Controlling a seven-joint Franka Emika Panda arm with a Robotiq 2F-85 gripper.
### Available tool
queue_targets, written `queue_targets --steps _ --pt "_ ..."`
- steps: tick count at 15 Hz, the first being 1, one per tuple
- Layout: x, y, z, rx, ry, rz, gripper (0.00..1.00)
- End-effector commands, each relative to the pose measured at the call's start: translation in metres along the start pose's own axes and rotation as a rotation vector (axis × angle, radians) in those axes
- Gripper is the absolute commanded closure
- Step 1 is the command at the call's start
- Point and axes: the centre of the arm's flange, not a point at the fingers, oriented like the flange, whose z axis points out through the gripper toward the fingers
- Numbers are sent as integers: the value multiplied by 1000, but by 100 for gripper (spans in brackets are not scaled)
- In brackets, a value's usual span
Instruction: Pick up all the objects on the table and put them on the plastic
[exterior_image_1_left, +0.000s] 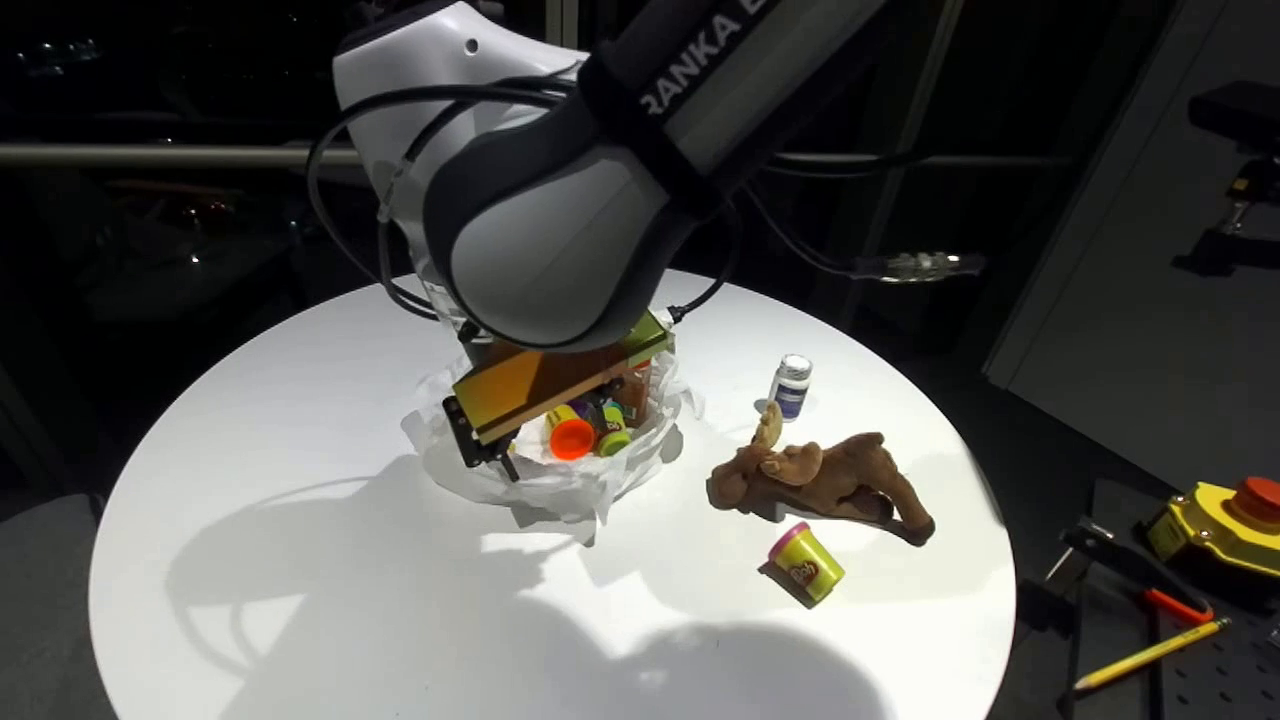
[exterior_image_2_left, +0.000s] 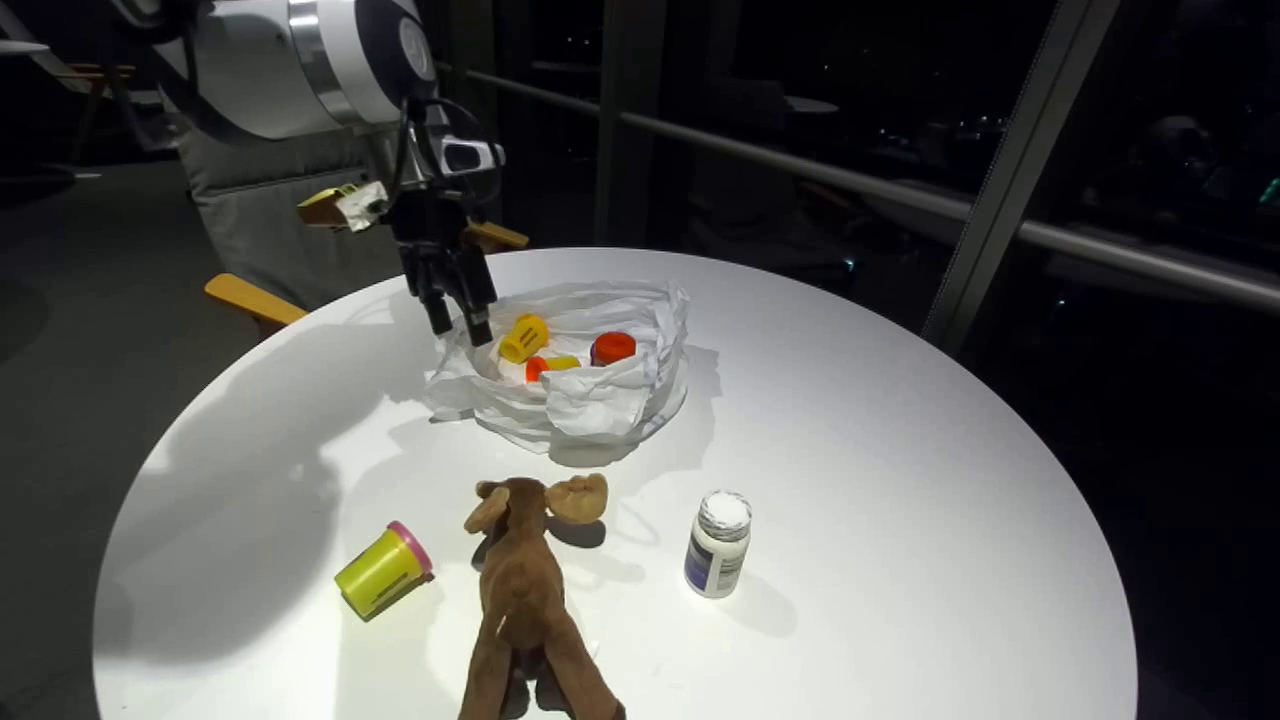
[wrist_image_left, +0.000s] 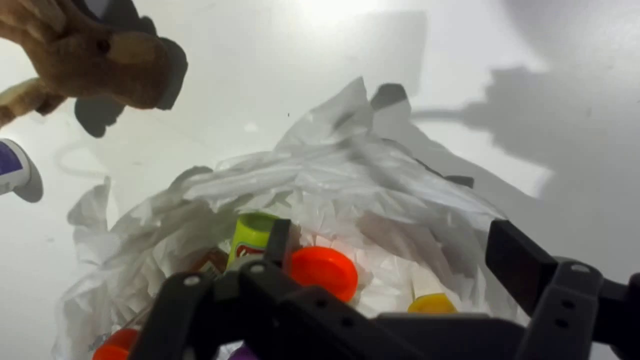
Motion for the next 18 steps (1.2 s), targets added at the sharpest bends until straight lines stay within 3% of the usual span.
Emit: queue_targets --steps 1,4,7,12,18 --pt "-71 36 -30 5 113 145 0" --pt "-101 48 -38 15 172 220 0" --pt "-137 71 -26 14 91 110 0" --pt "-194 125 1 59 18 70 0" --pt "-217 177 48 51 -54 44 0"
